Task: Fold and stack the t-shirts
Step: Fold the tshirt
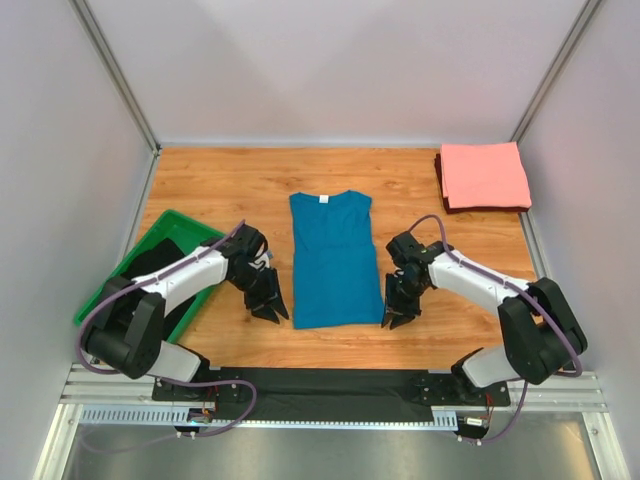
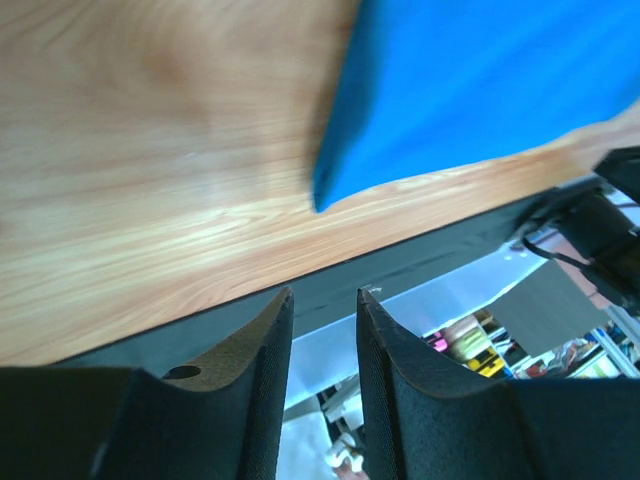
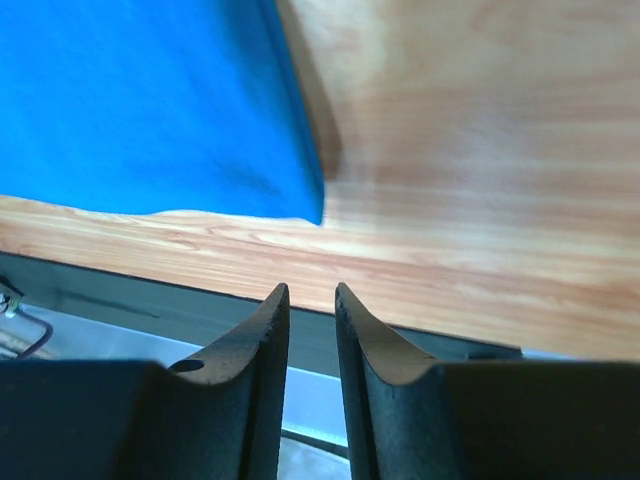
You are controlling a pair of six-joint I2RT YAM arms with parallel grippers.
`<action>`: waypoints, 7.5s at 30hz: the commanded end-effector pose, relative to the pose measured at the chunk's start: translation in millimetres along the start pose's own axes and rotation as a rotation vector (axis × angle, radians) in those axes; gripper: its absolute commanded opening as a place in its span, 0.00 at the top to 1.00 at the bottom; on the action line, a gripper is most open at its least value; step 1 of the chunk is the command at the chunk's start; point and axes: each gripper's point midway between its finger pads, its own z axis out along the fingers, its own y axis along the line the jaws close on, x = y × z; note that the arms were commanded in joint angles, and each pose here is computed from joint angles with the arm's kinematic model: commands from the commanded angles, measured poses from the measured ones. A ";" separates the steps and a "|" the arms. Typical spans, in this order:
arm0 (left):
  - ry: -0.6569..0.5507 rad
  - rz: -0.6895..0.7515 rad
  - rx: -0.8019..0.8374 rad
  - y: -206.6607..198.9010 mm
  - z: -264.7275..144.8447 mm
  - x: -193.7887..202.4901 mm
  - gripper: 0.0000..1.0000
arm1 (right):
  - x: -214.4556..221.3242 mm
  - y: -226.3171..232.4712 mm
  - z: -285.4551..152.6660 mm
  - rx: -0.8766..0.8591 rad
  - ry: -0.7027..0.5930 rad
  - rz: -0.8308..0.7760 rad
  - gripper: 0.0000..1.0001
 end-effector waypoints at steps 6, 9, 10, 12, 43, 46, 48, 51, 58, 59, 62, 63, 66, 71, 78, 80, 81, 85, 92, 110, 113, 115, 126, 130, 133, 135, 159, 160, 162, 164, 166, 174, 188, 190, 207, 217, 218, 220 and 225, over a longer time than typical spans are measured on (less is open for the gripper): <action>-0.023 0.139 0.239 -66.8 -10.7 -26.6 0.64 | -32.6 12.7 -32.2 0.084 -0.095 -0.001 0.80; -0.002 0.140 0.219 -64.7 0.2 -27.9 0.64 | -46.9 39.0 -36.1 -0.007 -0.114 -0.043 0.83; 0.002 0.144 0.212 -63.7 2.9 -28.3 0.64 | -53.5 51.6 -35.3 -0.048 -0.124 -0.052 0.85; 0.025 0.137 0.202 -61.2 10.7 -29.0 0.64 | -59.8 62.1 -30.7 -0.086 -0.131 -0.051 0.85; -0.107 0.046 0.219 -48.9 -11.6 -10.4 0.49 | -24.9 -0.3 -26.5 -0.043 -0.039 -0.045 0.44; -0.126 0.004 0.199 -39.8 -2.1 -13.1 0.46 | -31.7 -2.6 -24.0 -0.066 -0.071 -0.036 0.43; -0.123 -0.016 0.224 -41.8 2.6 -13.6 0.46 | -31.5 0.6 -19.3 -0.115 -0.068 -0.023 0.43; -0.139 -0.016 0.196 -37.1 8.3 -20.3 0.46 | -37.2 -0.9 -10.8 -0.115 -0.077 -0.022 0.44; -0.075 -0.038 0.107 -19.5 36.0 -21.6 0.47 | -45.3 3.3 6.4 -0.139 -0.050 0.007 0.50; -0.072 -0.043 0.096 -16.7 38.3 -21.3 0.47 | -47.3 3.3 7.6 -0.138 -0.057 0.008 0.51; -0.058 -0.038 0.090 -16.2 41.2 -21.4 0.48 | -46.1 -3.6 16.0 -0.111 -0.040 0.023 0.55; -0.053 -0.032 0.089 -16.8 41.9 -21.5 0.49 | -44.7 -4.5 17.8 -0.113 -0.034 0.029 0.55; -0.036 -0.025 0.083 -18.4 44.0 -19.7 0.51 | -38.9 -10.2 23.3 -0.097 -0.022 0.043 0.57; -0.036 -0.033 0.056 -12.4 46.3 -16.0 0.53 | -26.6 -15.3 30.3 -0.101 0.003 0.064 0.59; -0.003 -0.036 0.035 -9.4 54.7 -11.7 0.59 | -17.6 -22.4 32.3 -0.081 0.006 0.075 0.62; -0.001 -0.033 0.027 -8.3 56.5 -9.2 0.61 | -17.0 -23.5 33.8 -0.074 0.006 0.077 0.63; 0.001 -0.032 0.026 -8.4 57.5 -8.1 0.61 | -17.0 -23.6 34.2 -0.072 0.006 0.075 0.64; 0.005 -0.025 0.031 -12.6 58.3 -7.9 0.81 | -18.3 -25.1 33.2 -0.057 0.004 0.075 0.83; -0.029 -0.018 0.018 -21.9 42.9 -11.7 1.00 | -24.5 -30.9 21.7 -0.005 -0.038 0.047 1.00; 0.000 -0.028 0.004 -11.3 48.3 3.8 1.00 | -30.5 2.4 4.0 -0.205 -0.141 0.056 0.63; 0.005 -0.027 -0.002 -10.9 49.9 3.5 1.00 | -35.8 1.2 14.2 -0.185 -0.124 0.055 0.63; 0.012 -0.028 -0.003 -10.3 51.5 3.8 1.00 | -37.2 2.4 22.5 -0.192 -0.104 0.055 0.64; 0.022 -0.025 -0.010 -8.0 55.4 4.0 1.00 | -22.6 -10.6 34.9 -0.144 -0.073 0.056 0.78; 0.026 -0.025 -0.019 -7.1 53.0 5.6 1.00 | -22.2 -16.3 31.8 -0.111 -0.073 0.042 1.00; 0.018 -0.036 -0.030 -7.0 43.7 10.0 1.00 | -22.0 -16.9 20.5 -0.085 -0.085 0.023 1.00; -0.004 -0.042 -0.007 -13.0 33.1 13.1 1.00 | -21.1 -15.7 6.6 -0.076 -0.105 0.011 1.00; -0.236 -0.034 0.074 -72.4 -71.9 6.4 1.00 | -63.4 32.3 -120.3 -0.023 -0.322 -0.099 1.00; -0.247 -0.044 0.078 -73.8 -75.0 -0.6 1.00 | -69.6 35.3 -124.2 -0.022 -0.332 -0.102 1.00; -0.273 -0.037 0.071 -78.8 -83.2 -13.2 1.00 | -87.0 41.3 -131.9 -0.013 -0.350 -0.109 1.00; -0.298 -0.043 0.085 -87.2 -93.6 -29.9 1.00 | -99.8 42.6 -135.0 -0.010 -0.355 -0.110 1.00; -0.307 -0.056 0.076 -87.4 -97.1 -45.3 1.00 | -117.2 49.9 -139.1 -0.010 -0.362 -0.115 1.00; -0.360 -0.027 0.095 -111.7 -116.9 -116.7 1.00 | -185.5 86.6 -152.0 -0.085 -0.406 -0.142 1.00; -0.355 -0.090 0.177 -127.2 -118.1 -228.8 1.00 | -291.7 125.1 -139.0 -0.171 -0.454 -0.116 1.00; -0.341 -0.097 0.197 -126.8 -110.6 -241.5 1.00 | -305.3 126.0 -128.7 -0.189 -0.456 -0.108 1.00; -0.388 -0.132 0.265 -106.2 -86.5 -336.5 0.77 | -376.6 122.3 -81.1 -0.301 -0.491 -0.001 0.77; -0.488 0.040 0.224 -120.6 -112.3 -318.4 0.60 | -333.7 93.7 -84.8 -0.241 -0.429 -0.131 0.48; -0.468 0.055 0.246 -126.4 -104.9 -315.0 0.60 | -330.4 93.4 -79.8 -0.249 -0.410 -0.148 0.47; -0.432 0.073 0.296 -133.4 -92.1 -311.3 0.63 | -329.2 87.0 -68.4 -0.230 -0.378 -0.145 0.46; -0.399 0.121 0.300 -135.2 -62.0 -317.1 0.64 | -330.0 76.9 -44.4 -0.205 -0.337 -0.150 0.43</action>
